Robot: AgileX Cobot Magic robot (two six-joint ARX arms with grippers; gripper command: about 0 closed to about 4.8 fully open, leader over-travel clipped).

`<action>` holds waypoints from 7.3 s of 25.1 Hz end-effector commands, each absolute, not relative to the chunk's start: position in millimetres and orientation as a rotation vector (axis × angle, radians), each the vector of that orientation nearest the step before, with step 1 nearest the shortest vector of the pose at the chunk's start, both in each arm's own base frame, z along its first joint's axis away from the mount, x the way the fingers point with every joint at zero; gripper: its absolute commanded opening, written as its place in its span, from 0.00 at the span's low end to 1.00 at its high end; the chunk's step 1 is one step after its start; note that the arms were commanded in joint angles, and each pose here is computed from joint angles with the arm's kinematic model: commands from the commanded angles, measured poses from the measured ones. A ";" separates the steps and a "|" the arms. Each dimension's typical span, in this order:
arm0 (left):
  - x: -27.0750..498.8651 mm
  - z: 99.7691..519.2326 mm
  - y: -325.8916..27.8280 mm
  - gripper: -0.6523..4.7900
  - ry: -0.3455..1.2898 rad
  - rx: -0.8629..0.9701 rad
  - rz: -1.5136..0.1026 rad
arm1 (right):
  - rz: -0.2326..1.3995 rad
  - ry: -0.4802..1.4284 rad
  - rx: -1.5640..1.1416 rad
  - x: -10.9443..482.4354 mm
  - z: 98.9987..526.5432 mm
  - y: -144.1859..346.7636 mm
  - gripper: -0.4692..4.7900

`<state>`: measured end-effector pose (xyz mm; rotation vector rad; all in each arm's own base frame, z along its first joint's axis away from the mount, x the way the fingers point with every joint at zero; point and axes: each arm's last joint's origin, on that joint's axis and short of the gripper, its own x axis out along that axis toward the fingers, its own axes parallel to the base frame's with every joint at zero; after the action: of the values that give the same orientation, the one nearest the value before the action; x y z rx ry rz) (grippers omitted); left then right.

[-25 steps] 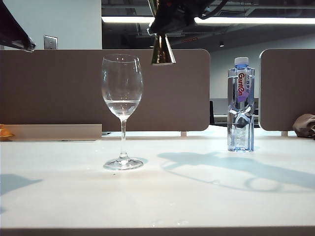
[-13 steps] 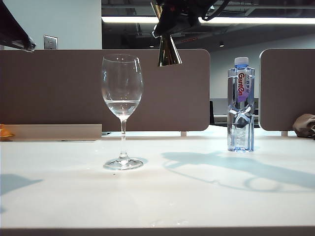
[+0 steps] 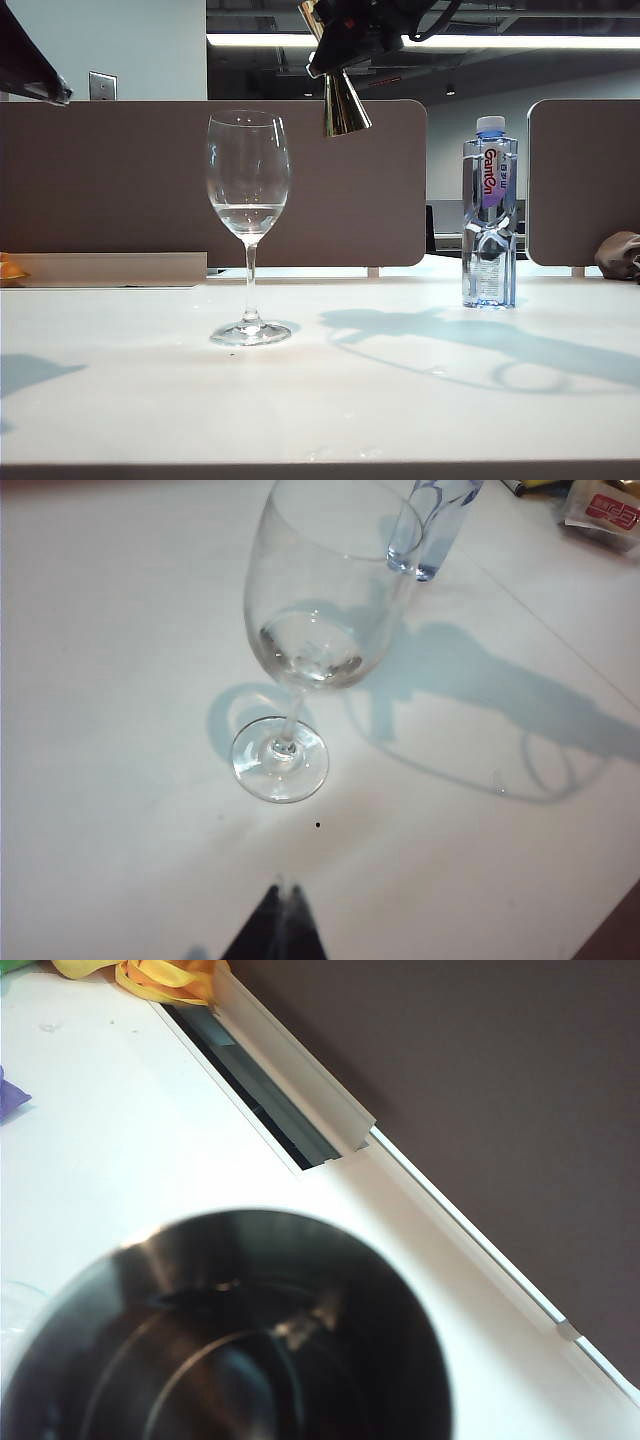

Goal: Pick up the jigger and pour the water inside into the glass.

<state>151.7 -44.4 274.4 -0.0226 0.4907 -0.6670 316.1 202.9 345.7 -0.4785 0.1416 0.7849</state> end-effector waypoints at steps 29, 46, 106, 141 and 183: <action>151.7 275.1 -44.4 0.13 0.485 -0.026 -0.670 | 0.780 0.110 -0.475 315.4 351.9 202.2 0.11; 151.7 275.1 -44.4 0.13 0.485 -0.026 -0.670 | 0.780 0.111 -0.475 315.4 351.8 202.2 0.11; 151.7 275.1 -44.4 0.13 0.485 -0.026 -0.669 | 0.754 0.006 -0.751 322.7 338.7 216.9 0.11; 151.7 275.1 -44.4 0.13 0.485 -0.026 -0.669 | 0.740 -0.092 -0.898 323.0 325.2 244.9 0.11; 151.7 275.1 -44.4 0.13 0.485 -0.026 -0.669 | 0.737 -0.207 -1.179 319.8 325.1 249.5 0.11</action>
<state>151.7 -44.3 274.3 -0.0227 0.4911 -0.6666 321.2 248.5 317.1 -1.1783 -0.1582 0.7572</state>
